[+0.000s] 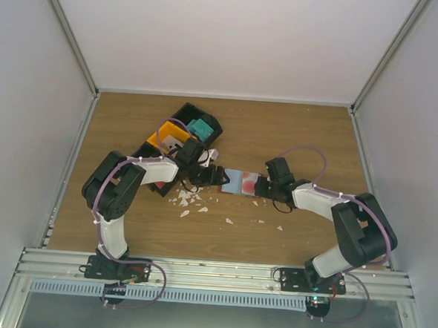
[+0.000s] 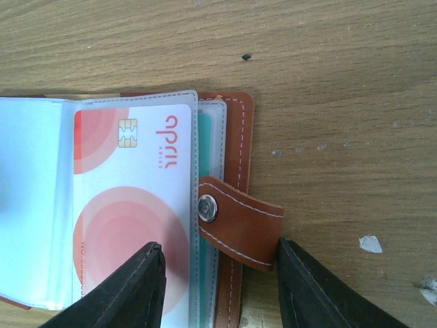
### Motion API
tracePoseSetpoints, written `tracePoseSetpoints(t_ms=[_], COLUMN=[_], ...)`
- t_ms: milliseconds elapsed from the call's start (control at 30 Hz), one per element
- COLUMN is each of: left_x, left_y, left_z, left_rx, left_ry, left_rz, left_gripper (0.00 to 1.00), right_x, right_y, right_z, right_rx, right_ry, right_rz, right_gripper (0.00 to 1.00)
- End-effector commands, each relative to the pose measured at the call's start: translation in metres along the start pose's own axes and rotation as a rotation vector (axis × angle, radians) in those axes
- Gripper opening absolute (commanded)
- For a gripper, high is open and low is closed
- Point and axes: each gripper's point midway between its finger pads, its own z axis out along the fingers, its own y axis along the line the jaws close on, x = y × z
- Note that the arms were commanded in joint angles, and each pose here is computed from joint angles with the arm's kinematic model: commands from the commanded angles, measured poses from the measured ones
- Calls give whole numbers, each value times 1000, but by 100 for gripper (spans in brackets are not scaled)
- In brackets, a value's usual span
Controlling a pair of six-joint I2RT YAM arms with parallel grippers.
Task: Put the credit cards into the card holder
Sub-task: Close the card holder at the center of the board.
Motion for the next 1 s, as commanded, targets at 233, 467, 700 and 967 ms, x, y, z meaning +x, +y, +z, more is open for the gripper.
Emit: tracePoseSetpoints(t_ms=[233, 467, 700, 967], left_x=[5, 5, 0, -8], left_y=[-15, -32, -57, -71], left_z=[20, 20, 11, 6], left_rx=[118, 216, 349, 413], left_ry=[82, 104, 105, 85], left_rz=[-26, -42, -76, -56], left_gripper=[71, 70, 70, 72], right_x=[12, 29, 38, 43], right_y=[5, 10, 13, 13], right_z=[7, 10, 10, 13], right_rx=[-78, -138, -174, -189], right_ry=[28, 79, 102, 112], right_rz=[40, 74, 93, 104], right_gripper=[43, 42, 41, 41])
